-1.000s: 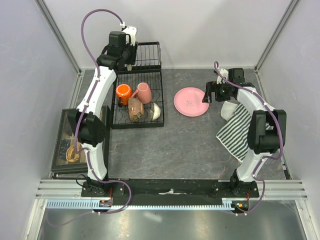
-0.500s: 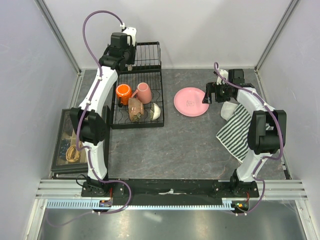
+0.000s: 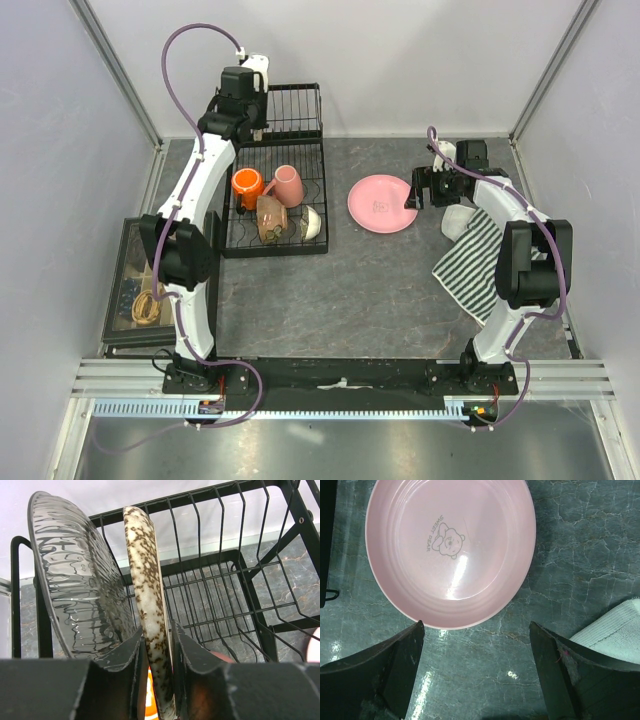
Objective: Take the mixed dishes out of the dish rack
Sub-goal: Pick up the plate from the dish rack.
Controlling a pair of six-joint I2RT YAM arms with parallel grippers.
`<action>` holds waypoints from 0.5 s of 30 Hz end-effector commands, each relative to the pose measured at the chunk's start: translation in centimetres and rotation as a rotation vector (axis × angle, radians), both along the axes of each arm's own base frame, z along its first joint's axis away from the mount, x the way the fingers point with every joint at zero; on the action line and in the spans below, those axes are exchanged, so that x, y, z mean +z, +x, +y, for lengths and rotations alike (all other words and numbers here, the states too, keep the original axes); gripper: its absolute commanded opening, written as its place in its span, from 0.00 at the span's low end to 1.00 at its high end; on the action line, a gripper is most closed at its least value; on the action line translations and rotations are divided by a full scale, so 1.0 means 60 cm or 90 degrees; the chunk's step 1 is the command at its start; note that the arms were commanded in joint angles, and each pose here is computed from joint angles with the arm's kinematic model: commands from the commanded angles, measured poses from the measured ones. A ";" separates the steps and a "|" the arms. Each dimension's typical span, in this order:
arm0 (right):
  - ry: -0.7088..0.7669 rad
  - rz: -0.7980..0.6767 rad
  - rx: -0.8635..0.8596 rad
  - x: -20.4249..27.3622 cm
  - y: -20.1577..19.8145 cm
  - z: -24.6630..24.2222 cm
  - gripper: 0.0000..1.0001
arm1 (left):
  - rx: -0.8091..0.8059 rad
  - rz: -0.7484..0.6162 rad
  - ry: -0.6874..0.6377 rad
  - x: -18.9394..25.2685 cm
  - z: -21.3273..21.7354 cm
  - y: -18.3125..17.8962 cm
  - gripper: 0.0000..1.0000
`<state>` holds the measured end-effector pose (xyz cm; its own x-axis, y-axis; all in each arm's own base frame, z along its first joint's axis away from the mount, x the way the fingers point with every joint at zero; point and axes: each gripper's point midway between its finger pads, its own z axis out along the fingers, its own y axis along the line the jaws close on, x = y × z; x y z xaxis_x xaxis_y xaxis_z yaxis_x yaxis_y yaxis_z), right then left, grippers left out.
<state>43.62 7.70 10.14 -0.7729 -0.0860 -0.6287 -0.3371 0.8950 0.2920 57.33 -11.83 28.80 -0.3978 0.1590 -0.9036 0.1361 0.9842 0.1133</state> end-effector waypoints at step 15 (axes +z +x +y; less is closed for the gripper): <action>0.003 -0.027 0.014 0.009 0.003 0.005 0.93 | 0.052 -0.082 -0.083 0.106 0.015 -0.033 0.01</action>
<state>43.33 7.70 9.63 -0.7780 -0.0864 -0.6223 -0.3351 0.8949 0.2948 57.06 -11.72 29.03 -0.3985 0.0643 -0.9149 0.0763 0.9964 0.0368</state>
